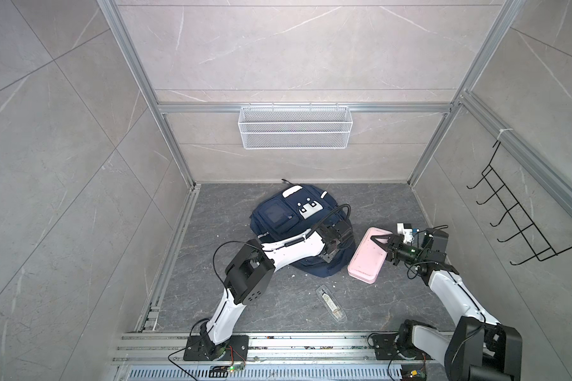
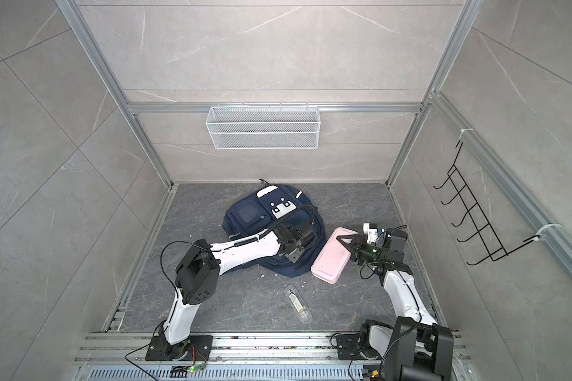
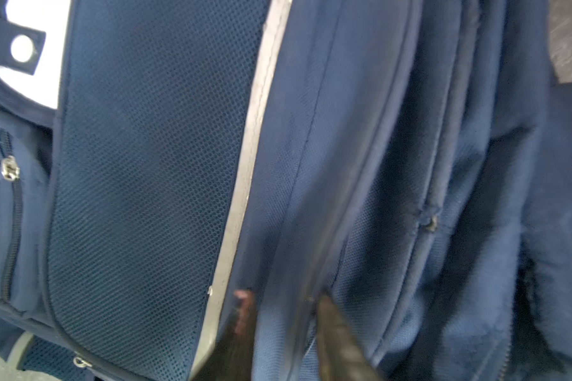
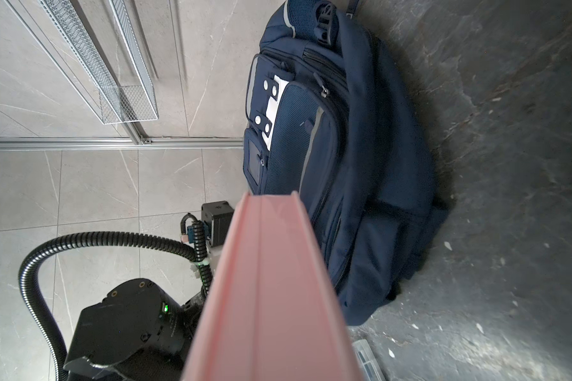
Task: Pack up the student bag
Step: 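Carry the pink case aside with right gripper while left reaches the bag, then lower the pink case into the backpack opening while left gripper holds the flap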
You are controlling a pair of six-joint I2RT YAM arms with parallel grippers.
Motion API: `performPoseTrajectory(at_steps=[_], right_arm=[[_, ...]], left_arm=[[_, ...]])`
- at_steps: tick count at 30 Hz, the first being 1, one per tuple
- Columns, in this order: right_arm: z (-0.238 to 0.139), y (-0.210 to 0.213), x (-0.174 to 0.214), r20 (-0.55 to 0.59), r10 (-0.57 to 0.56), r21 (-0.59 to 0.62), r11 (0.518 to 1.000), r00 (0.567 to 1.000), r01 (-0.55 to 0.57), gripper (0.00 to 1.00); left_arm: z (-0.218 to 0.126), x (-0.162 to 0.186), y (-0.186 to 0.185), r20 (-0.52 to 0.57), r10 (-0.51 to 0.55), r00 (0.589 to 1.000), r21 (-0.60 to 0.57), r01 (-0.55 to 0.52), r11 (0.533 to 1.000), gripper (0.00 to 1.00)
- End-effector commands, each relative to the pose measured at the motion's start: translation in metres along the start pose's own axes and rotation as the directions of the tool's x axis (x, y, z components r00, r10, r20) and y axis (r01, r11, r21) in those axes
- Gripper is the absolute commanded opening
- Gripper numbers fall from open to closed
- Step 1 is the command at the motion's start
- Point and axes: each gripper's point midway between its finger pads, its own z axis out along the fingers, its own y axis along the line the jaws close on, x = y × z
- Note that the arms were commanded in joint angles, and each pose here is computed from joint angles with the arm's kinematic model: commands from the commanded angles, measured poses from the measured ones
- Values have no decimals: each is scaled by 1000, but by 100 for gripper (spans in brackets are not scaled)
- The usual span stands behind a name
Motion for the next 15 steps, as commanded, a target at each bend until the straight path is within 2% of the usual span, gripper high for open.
performPoseTrajectory(at_steps=[1,2,3,8,15], right_arm=[[0,2,8,-25,-17,-17,1000,1000,16,3],[0,2,8,-26,-16,-15,1000,1000,16,3],[1,2,8,-26,-15,-14,1000,1000,15,3],[5,2,7,-31,-12,-4,1000,999,12,3],[17,10,8,-32,-29,14,999,999,29,3]], left_arm=[[-9,-6,23,-2,-6,1000,-33,6,999,12],[-14,-10,24,10,-15,1000,-22,15,1000,3],[-20,-15,26,24,-22,999,-16,22,1000,0],[-60,-47,38,126,-33,991,11,31,999,0],[-119,-84,71,251,-109,962,41,102,994,0]])
